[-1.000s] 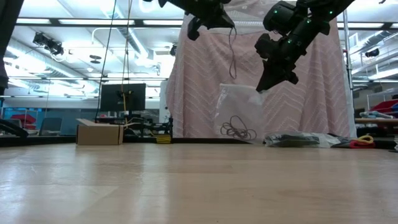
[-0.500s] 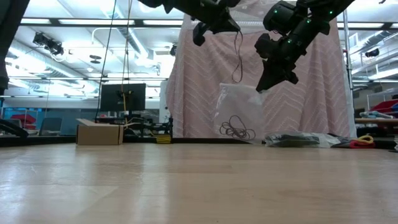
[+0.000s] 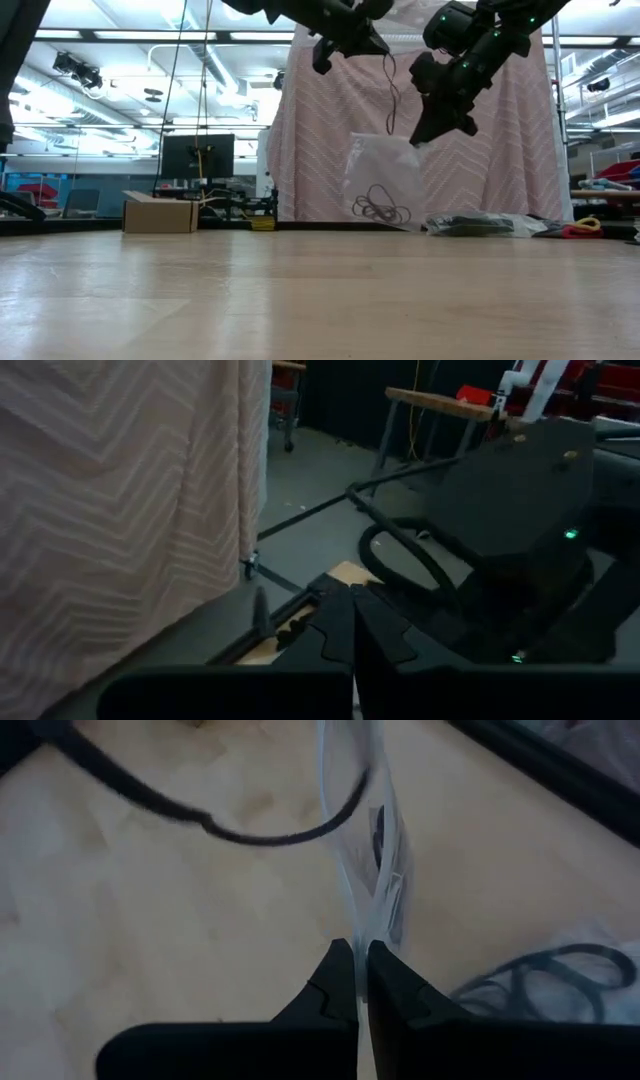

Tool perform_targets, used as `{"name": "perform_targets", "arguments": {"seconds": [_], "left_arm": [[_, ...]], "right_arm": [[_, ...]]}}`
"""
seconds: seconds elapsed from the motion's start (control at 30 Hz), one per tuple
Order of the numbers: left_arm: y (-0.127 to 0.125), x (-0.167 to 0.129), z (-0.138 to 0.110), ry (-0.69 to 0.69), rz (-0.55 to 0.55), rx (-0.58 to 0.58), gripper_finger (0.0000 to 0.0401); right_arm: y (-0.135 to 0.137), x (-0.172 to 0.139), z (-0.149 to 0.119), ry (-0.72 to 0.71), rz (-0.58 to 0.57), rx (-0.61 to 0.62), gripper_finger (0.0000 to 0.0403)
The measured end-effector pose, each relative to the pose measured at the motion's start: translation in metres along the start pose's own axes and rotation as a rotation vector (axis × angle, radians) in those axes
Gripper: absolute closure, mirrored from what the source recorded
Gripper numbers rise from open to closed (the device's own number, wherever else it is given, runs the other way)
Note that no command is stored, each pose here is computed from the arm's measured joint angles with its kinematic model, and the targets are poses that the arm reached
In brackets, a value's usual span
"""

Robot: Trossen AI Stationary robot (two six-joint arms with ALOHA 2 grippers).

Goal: Sort rubber bands
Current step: Put the black rubber band into the transparent zip bag

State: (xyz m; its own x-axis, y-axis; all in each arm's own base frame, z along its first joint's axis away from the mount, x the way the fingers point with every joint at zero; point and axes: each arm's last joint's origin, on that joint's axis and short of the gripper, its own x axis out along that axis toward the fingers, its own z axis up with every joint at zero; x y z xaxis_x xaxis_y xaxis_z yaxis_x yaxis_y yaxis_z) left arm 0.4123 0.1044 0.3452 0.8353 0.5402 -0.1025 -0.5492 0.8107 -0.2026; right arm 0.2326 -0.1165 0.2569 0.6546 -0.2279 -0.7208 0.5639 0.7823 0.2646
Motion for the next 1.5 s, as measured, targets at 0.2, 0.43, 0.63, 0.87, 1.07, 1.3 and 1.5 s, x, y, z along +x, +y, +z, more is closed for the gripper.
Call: {"name": "perform_targets", "arguments": {"seconds": [0.2, 0.43, 0.63, 0.87, 1.07, 1.3, 1.5], "left_arm": [[0.003, 0.001, -0.005, 0.074, -0.062, 0.047, 0.0401], [0.000, -0.008, -0.005, 0.182, -0.272, 0.124, 0.0401], [0.001, -0.022, 0.005, 0.238, -0.399, 0.123, 0.0401], [0.008, -0.036, 0.008, 0.356, -0.509, 0.162, 0.0401], [0.011, -0.040, 0.003, 0.415, -0.528, 0.207, 0.0401], [0.027, -0.044, 0.015, 0.388, -0.405, 0.247, 0.0401], [0.038, -0.046, 0.023, 0.367, -0.379, 0.258, 0.0401]], "right_arm": [[0.005, 0.000, -0.001, 0.036, 0.151, -0.019, 0.0403], [0.010, -0.002, -0.002, 0.080, 0.320, -0.067, 0.0403], [0.012, -0.003, -0.009, 0.152, 0.411, -0.093, 0.0403], [0.013, -0.004, -0.012, 0.186, 0.470, -0.129, 0.0403], [0.014, -0.004, -0.012, 0.187, 0.480, -0.129, 0.0403], [0.014, -0.004, -0.013, 0.191, 0.480, -0.129, 0.0403], [0.015, -0.004, -0.012, 0.188, 0.479, -0.132, 0.0403]]}}
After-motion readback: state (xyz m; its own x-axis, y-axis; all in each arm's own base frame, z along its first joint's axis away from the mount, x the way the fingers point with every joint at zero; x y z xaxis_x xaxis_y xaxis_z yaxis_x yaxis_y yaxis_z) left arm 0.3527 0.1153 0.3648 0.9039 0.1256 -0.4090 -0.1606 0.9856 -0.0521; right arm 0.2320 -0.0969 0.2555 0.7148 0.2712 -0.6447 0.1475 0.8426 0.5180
